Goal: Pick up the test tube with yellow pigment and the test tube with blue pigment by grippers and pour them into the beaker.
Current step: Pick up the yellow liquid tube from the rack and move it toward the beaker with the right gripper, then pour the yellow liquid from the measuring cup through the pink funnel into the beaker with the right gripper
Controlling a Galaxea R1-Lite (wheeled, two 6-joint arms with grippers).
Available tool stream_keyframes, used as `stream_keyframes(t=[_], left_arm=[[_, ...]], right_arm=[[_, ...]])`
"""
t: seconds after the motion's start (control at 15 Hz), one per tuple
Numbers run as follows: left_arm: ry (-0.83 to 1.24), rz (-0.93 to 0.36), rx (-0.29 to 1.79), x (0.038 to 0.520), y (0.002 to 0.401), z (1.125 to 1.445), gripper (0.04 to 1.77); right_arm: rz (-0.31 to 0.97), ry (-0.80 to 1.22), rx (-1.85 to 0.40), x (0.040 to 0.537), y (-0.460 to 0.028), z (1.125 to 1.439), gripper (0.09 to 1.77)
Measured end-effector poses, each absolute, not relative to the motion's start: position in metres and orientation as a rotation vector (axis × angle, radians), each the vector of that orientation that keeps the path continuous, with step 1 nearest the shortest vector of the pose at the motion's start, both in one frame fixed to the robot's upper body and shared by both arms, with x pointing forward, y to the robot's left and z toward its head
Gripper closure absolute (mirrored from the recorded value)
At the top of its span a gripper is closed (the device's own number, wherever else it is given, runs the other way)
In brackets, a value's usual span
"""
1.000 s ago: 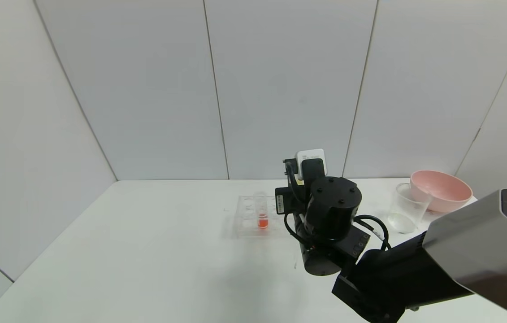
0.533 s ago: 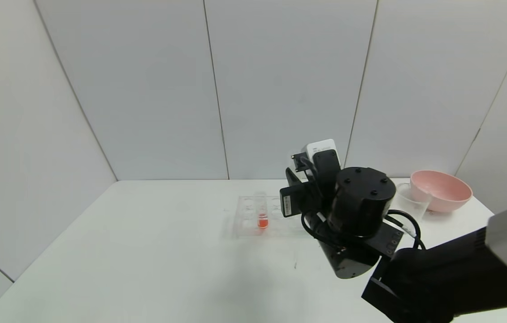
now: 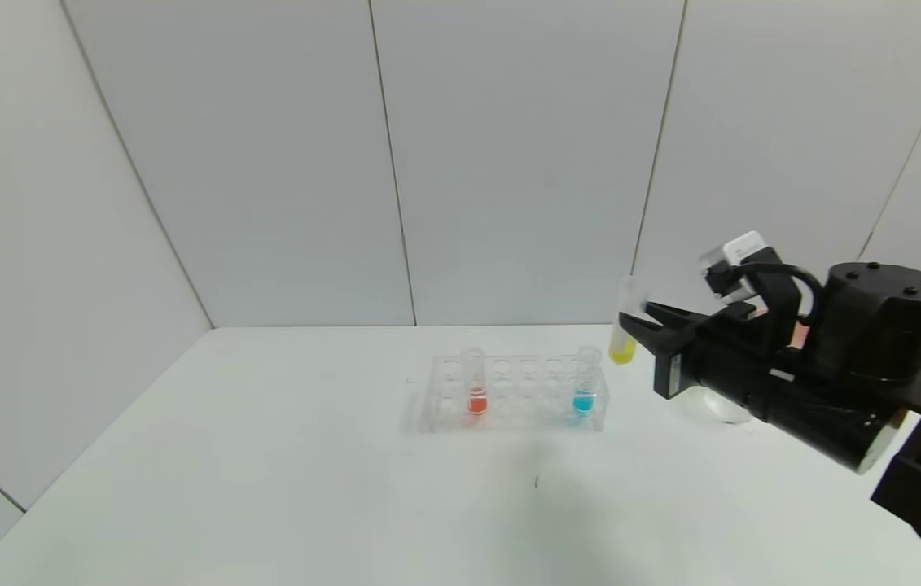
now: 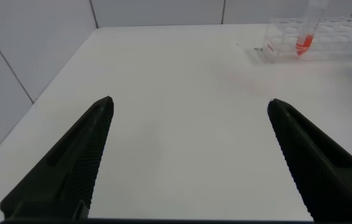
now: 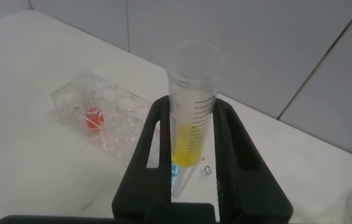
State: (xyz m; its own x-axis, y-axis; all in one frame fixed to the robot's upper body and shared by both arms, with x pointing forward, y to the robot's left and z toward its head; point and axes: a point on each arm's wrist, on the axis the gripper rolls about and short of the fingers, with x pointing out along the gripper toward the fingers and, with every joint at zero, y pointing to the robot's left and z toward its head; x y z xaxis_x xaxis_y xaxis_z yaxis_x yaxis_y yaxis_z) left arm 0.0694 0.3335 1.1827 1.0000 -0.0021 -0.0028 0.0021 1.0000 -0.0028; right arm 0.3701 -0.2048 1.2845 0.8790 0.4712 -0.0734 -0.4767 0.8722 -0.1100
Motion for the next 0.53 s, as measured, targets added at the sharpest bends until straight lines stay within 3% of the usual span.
stream_keyframes(t=[0.53], left_arm=[[0.003, -0.002, -0.003, 0.069, 0.334, 1.183, 0.05]], right_arm=[[0.611, 0.131, -0.091, 0.363, -0.350, 1.292, 1.39]])
